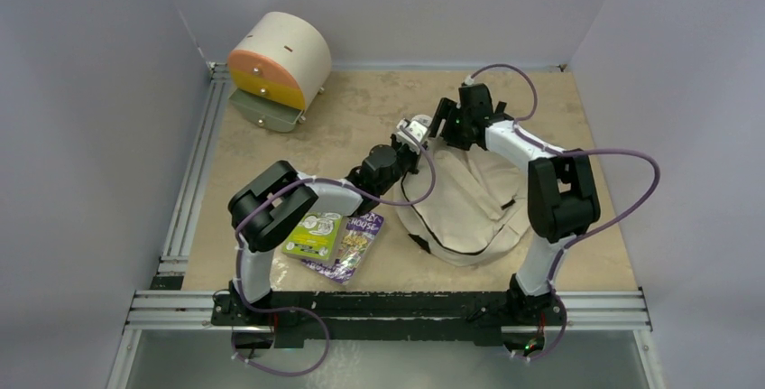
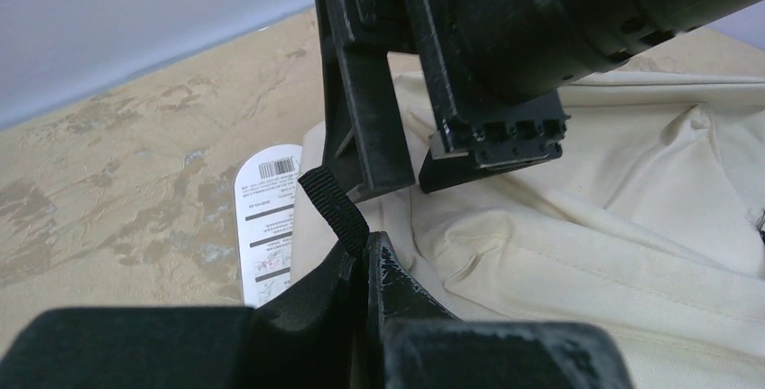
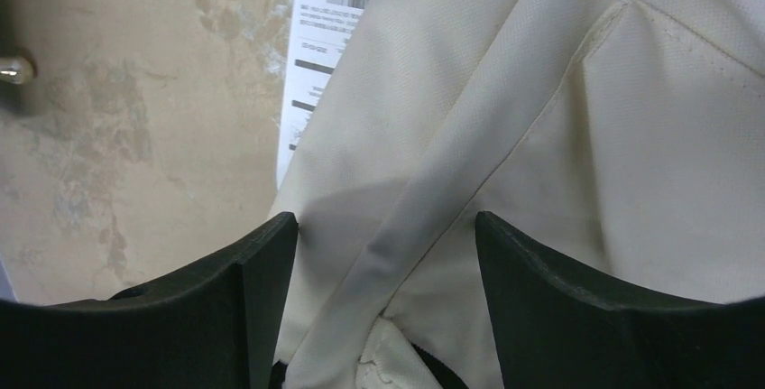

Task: Pack the student bag
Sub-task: Unzip the student bag at the center of the board.

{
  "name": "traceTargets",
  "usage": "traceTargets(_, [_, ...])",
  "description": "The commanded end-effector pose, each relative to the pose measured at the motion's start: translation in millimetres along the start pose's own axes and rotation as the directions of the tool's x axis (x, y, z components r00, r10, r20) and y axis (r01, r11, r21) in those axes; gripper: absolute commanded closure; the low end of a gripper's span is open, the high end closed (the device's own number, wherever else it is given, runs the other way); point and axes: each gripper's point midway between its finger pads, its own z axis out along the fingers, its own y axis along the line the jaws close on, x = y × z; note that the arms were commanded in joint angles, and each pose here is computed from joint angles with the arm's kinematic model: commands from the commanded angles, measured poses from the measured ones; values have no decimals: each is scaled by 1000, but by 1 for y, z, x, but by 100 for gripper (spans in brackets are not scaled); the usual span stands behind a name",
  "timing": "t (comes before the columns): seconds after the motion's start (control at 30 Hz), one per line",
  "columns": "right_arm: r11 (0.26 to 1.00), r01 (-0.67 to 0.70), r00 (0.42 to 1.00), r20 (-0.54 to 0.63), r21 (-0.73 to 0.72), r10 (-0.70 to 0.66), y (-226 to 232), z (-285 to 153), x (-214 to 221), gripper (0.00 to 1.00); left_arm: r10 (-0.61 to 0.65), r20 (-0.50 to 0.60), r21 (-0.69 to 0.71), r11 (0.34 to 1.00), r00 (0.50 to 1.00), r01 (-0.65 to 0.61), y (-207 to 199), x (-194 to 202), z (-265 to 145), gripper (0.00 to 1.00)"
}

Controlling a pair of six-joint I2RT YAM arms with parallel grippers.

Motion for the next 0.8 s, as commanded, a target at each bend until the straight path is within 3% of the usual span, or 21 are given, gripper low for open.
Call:
traceTargets(0.0, [1000,20,999,-42,8,-20,-4,19,9,28,3,100,17,1000,995,-4,-8,-25,1,100])
traceTargets(0.17, [1000,23,998,-56,10,-23,-6,30,11,42,11,104,17,1000,994,-13,-8,-26,-1,100])
traceTargets(0.37, [999,-18,999,-28,-50,16,9,23,3,96,7,82,-22,1000,997,-6,-3,-22,-3,100])
traceTargets(0.4, [998,-29,999,-15,-59,28,12,21,0,100,-4,75,-45,999,997,7,1,-21,-3,100])
traceTargets(0.6, [987,-121,986,104,-104,132,20,0,-31,100,-79,28,-176,981,996,83,19,-21,-11,100])
traceTargets(0.77, [977,-196,957,201,-83,209,8,-14,-54,100,-128,19,-184,974,992,129,14,-28,-19,100])
